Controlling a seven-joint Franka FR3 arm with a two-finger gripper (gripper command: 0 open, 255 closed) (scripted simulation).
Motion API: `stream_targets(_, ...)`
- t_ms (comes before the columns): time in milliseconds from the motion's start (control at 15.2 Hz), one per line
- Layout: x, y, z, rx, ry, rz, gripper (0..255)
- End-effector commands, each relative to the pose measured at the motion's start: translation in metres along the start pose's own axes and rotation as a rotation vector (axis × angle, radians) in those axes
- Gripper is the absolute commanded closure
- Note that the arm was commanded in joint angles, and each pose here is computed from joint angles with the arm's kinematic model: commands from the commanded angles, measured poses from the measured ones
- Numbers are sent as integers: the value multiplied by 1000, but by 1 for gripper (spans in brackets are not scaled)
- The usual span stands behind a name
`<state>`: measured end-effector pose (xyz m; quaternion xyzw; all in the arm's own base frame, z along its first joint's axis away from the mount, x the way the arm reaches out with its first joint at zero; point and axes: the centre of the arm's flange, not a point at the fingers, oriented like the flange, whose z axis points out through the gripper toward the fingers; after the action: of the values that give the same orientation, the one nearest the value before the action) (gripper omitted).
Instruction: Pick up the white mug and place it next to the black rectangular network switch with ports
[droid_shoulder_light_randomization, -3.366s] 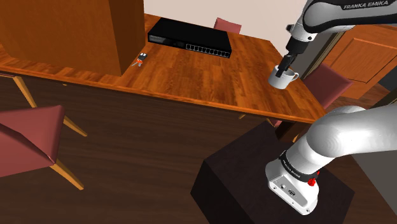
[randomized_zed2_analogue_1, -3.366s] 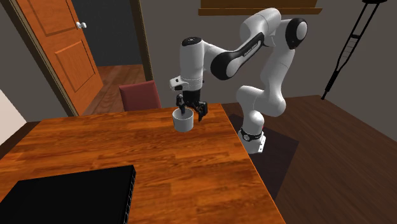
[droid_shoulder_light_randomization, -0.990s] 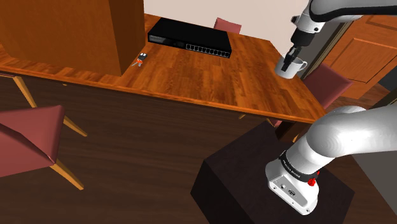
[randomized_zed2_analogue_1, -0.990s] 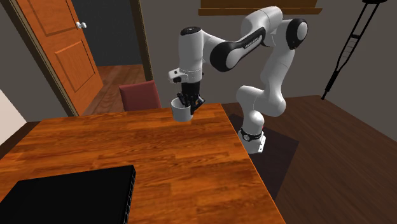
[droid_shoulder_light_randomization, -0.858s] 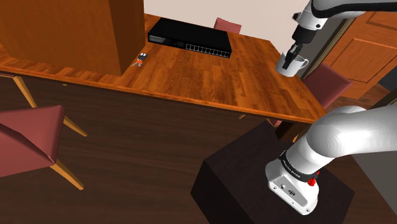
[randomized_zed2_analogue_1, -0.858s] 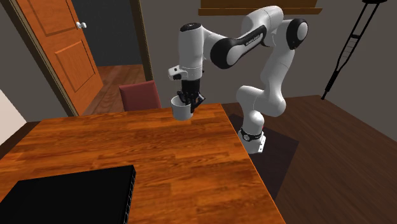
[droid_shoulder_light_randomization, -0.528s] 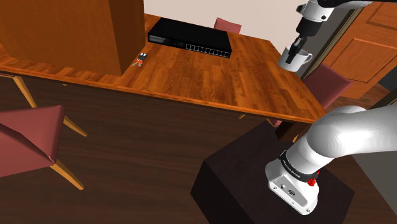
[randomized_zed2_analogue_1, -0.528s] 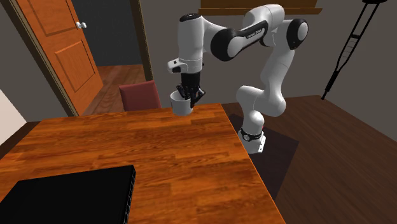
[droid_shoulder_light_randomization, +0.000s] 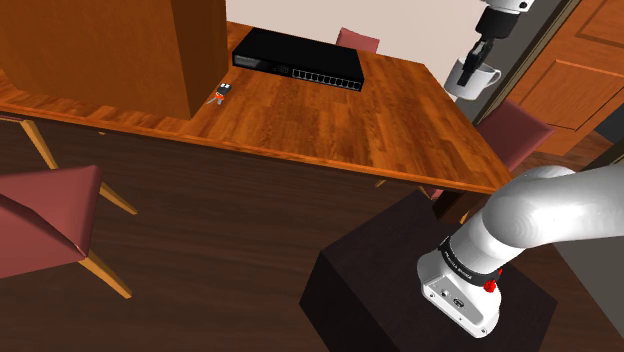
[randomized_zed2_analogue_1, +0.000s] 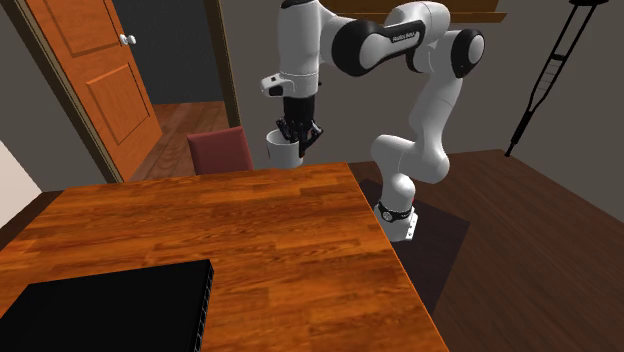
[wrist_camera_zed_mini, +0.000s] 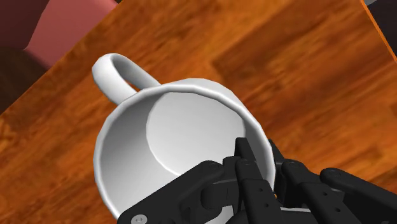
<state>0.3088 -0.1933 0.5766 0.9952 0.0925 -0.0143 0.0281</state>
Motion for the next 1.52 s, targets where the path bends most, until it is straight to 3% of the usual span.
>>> stream_targets(0,-1,1,-9,0,0,0,255)
stream_targets(1452,288,-29,-22,0,0,0,255)
